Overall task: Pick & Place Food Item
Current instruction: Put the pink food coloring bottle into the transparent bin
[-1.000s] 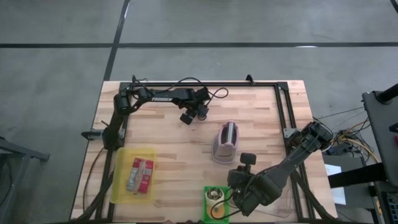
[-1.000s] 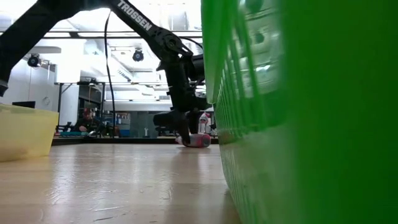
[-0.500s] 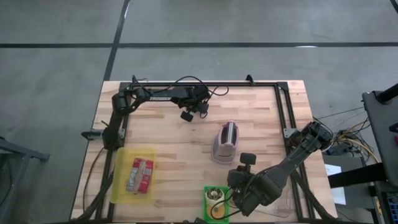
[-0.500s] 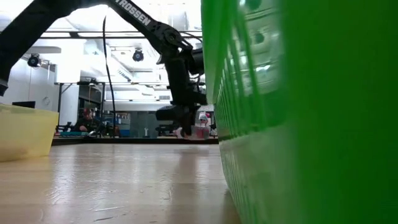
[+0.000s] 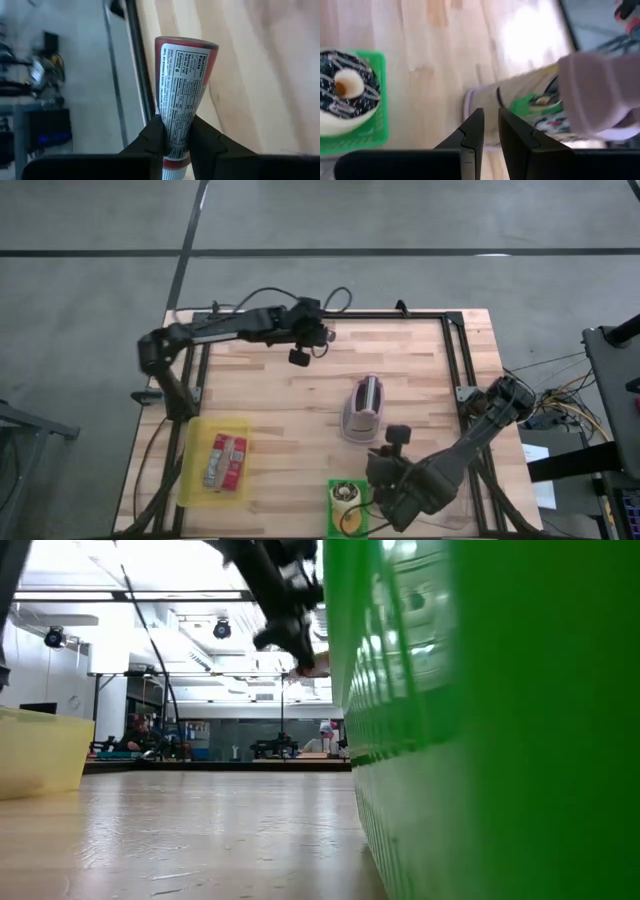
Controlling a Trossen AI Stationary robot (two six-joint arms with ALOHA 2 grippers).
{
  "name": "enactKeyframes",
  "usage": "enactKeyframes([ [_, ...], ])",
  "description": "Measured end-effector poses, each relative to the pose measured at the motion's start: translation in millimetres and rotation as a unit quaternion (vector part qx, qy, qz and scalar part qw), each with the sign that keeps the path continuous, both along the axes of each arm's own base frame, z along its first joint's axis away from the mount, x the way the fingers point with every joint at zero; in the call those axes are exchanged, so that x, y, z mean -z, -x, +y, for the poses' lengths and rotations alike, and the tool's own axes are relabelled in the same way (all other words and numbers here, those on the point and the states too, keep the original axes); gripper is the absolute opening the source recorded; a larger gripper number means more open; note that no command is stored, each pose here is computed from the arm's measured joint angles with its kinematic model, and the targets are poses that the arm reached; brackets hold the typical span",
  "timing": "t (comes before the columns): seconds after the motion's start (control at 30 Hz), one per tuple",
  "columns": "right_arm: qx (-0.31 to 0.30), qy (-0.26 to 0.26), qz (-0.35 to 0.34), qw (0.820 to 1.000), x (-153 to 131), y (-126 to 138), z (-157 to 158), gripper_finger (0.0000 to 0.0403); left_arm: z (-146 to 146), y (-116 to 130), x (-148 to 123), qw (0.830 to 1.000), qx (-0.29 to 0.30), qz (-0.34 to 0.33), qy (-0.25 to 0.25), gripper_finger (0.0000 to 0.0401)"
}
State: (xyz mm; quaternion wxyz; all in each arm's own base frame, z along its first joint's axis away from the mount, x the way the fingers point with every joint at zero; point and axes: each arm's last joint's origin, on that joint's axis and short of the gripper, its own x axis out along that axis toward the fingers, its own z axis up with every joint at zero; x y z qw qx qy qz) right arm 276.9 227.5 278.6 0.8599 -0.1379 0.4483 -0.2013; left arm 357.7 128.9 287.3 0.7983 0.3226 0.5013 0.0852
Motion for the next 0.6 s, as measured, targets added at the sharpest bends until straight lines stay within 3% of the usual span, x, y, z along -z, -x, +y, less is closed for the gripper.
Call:
enactKeyframes([
  [0.23,-0.018,0.066,-0.057,0.996,-4.0,2.9,6.3,0.0052,-47.3,35.9,-49.1,0.995,0.040,-0.092,0.010,0.0056],
  [0.6,-0.029,0.104,-0.116,0.987,-7.7,9.1,17.1,0.0052,-117.5,62.7,-50.1,0.980,0.121,-0.152,0.046,0.0056],
])
